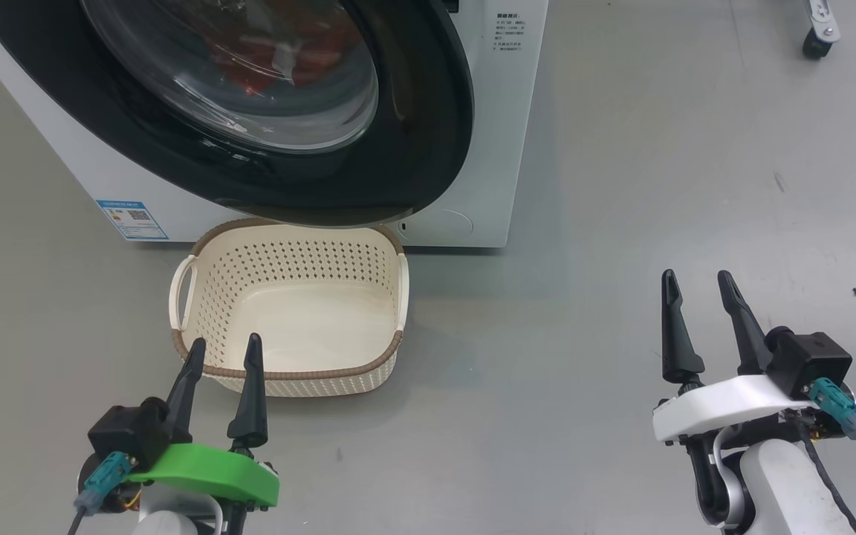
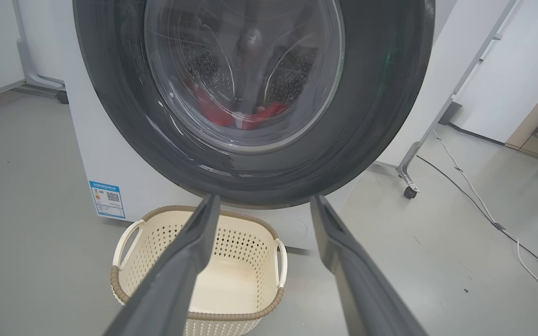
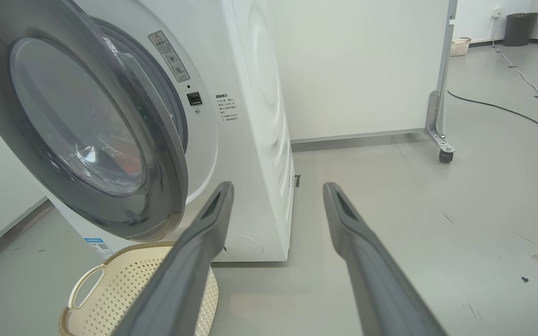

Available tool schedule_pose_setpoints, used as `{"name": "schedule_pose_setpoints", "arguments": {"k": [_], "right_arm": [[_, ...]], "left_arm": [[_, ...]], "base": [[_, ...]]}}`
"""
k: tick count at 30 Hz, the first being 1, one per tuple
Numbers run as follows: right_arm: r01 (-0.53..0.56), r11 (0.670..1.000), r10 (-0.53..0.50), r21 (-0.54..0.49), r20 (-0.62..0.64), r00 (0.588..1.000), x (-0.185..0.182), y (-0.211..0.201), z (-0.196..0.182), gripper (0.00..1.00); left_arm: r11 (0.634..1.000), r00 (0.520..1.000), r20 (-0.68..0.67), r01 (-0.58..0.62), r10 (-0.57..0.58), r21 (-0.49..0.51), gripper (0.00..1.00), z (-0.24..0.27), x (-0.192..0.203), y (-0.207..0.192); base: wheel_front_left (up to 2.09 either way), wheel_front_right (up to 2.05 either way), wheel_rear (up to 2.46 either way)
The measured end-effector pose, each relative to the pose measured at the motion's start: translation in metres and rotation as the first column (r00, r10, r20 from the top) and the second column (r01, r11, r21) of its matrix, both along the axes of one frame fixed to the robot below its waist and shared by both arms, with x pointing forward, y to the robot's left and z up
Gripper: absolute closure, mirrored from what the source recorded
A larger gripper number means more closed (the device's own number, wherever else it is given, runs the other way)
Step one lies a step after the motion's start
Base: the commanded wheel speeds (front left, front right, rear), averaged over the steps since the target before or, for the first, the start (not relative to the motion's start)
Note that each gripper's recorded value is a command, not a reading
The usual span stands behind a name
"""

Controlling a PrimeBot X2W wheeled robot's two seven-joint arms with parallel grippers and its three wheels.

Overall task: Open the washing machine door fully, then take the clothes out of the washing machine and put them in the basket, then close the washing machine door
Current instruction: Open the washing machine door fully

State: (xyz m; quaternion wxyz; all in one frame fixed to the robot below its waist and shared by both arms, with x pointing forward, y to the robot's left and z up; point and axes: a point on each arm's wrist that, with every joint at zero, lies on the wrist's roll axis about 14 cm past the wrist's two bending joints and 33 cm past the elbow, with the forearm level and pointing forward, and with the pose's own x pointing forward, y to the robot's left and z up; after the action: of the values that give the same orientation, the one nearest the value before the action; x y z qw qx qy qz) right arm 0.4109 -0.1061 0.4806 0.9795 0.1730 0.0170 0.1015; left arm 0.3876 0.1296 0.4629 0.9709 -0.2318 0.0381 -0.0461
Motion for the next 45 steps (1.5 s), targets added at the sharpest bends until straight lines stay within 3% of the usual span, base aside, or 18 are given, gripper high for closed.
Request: {"name": "schedule_pose_setpoints", "arguments": {"k": [22, 23, 25, 26, 39, 45], "right_arm": [[0.006, 1.000, -0.006, 0.004, -0.001, 1.000, 0.001, -0.001, -0.001, 0.00], [0.008, 1.000, -0.008, 0.005, -0.001, 1.000, 0.002, -0.002, -0.001, 0.27], [0.009, 1.000, -0.009, 0.006, -0.001, 1.000, 0.004, -0.002, -0.002, 0.92], [0.005, 1.000, -0.005, 0.008, 0.001, 1.000, 0.005, -0.001, -0.001, 1.00], [-0.107, 0.994, 0.104, 0.028, 0.102, 0.989, 0.062, 0.024, 0.034, 1.00], [-0.143, 0.968, 0.132, 0.205, 0.066, 0.989, 0.095, 0.040, 0.047, 1.00]], "left_arm": [[1.000, 1.000, -0.005, 0.003, -0.003, 0.002, 0.00, -0.001, -0.002, -0.001], [1.000, 1.000, -0.008, 0.005, -0.005, 0.002, 0.00, -0.002, -0.003, -0.002], [1.000, 1.000, -0.013, 0.002, -0.002, 0.002, 0.00, -0.004, -0.003, 0.000], [1.000, 1.000, -0.016, 0.000, 0.000, 0.003, 0.00, -0.005, -0.003, 0.000], [1.000, 0.998, -0.069, -0.002, 0.002, 0.009, 0.00, -0.023, -0.003, 0.002], [1.000, 0.997, -0.071, 0.001, 0.000, 0.013, 0.00, -0.025, 0.001, 0.003]], "base": [[0.00, 0.00, 0.00], [0.00, 0.00, 0.00], [0.00, 0.00, 0.00], [0.00, 0.00, 0.00], [0.00, 0.00, 0.00], [0.00, 0.00, 0.00]]}}
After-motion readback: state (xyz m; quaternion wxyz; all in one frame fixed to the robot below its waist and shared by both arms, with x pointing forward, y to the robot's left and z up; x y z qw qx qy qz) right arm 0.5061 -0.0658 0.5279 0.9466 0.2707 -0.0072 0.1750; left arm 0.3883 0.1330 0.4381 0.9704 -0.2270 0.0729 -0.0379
